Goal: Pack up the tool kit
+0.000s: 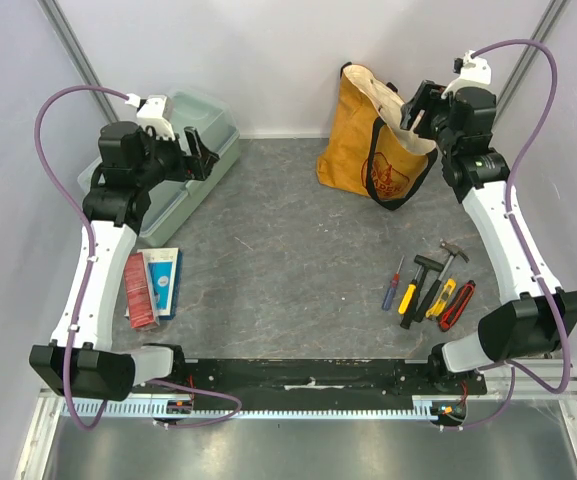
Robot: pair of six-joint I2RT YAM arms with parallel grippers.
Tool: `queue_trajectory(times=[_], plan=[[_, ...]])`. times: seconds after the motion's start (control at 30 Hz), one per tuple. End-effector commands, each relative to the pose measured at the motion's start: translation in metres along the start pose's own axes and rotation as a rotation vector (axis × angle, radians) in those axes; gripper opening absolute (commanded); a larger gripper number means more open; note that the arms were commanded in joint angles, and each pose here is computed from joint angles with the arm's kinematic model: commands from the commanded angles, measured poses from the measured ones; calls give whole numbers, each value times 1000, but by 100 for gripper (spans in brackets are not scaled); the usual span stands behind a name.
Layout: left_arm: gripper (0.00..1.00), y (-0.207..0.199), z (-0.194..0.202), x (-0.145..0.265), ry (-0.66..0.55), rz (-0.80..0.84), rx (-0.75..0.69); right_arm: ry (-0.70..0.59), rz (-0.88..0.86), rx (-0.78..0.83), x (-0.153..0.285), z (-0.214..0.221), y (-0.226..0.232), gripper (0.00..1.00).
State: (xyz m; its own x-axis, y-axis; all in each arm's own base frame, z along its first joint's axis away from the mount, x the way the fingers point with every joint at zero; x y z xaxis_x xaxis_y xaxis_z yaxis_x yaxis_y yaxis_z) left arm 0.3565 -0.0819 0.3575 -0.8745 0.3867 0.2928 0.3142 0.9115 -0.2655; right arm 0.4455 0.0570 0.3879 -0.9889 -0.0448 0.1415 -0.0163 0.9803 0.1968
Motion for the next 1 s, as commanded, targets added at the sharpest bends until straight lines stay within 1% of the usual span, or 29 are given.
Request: queue_trajectory(times=[0.0, 0.03, 0.1, 0.13, 0.2, 0.3, 0.37, 0.43, 0.5, 0.53, 0.57, 0.6, 0.7, 0.83, 0.97], plan=[[92, -12, -30, 4, -110, 45, -8, -79, -57, 13, -4, -27, 11, 75], [93, -12, -32, 5, -123, 47, -10, -88, -84, 27, -4, -29, 15, 76], [98, -18, -33, 8, -143, 79, -20, -116, -107, 38, -4, -33, 19, 74], [99, -20, -33, 9, -151, 92, -25, -155, -114, 31, -3, -41, 20, 73], [99, -19, -34, 13, -185, 85, -32, -186, -151, 5, -1, -45, 27, 73], [99, -4, -41, 18, -231, -16, -12, -189, -240, -4, 1, -49, 41, 77], [99, 7, -46, 19, -237, -75, -22, -176, -302, -16, 1, -48, 51, 79], [99, 16, -56, 21, -236, -121, -28, -162, -384, -4, 4, -46, 64, 83], [99, 24, -65, 18, -231, -142, -31, -140, -455, 13, 8, -39, 74, 86], [99, 29, -71, 17, -238, -152, -28, -165, -487, 26, 11, -43, 80, 87], [99, 30, -76, 15, -245, -152, -23, -161, -509, 36, 12, -39, 85, 88], [99, 42, -84, 16, -255, -165, -7, -156, -521, 46, 11, -36, 88, 88], [97, 57, -98, 9, -262, -58, 64, -139, -538, 59, 10, -26, 96, 88], [93, 110, -106, -3, -256, -62, 175, -129, -545, 84, 12, -12, 109, 89], [88, 171, -106, -22, -224, -94, 249, -114, -562, 110, 15, 4, 121, 89]])
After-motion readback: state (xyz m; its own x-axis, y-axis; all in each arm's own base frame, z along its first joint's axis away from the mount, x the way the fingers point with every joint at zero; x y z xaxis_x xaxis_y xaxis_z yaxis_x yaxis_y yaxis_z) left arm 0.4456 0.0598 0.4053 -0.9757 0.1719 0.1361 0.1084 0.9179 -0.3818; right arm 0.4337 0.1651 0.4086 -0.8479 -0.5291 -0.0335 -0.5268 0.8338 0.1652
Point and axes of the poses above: each gripper's point midway between its finger pads, its own x axis back along the fingers, its own y axis along the line the jaws close on, z = x × y, the point moved 2 cm from there along x, back along the fingers, and after that the axes turned 3 degrees about x, right-handed, at the moved point
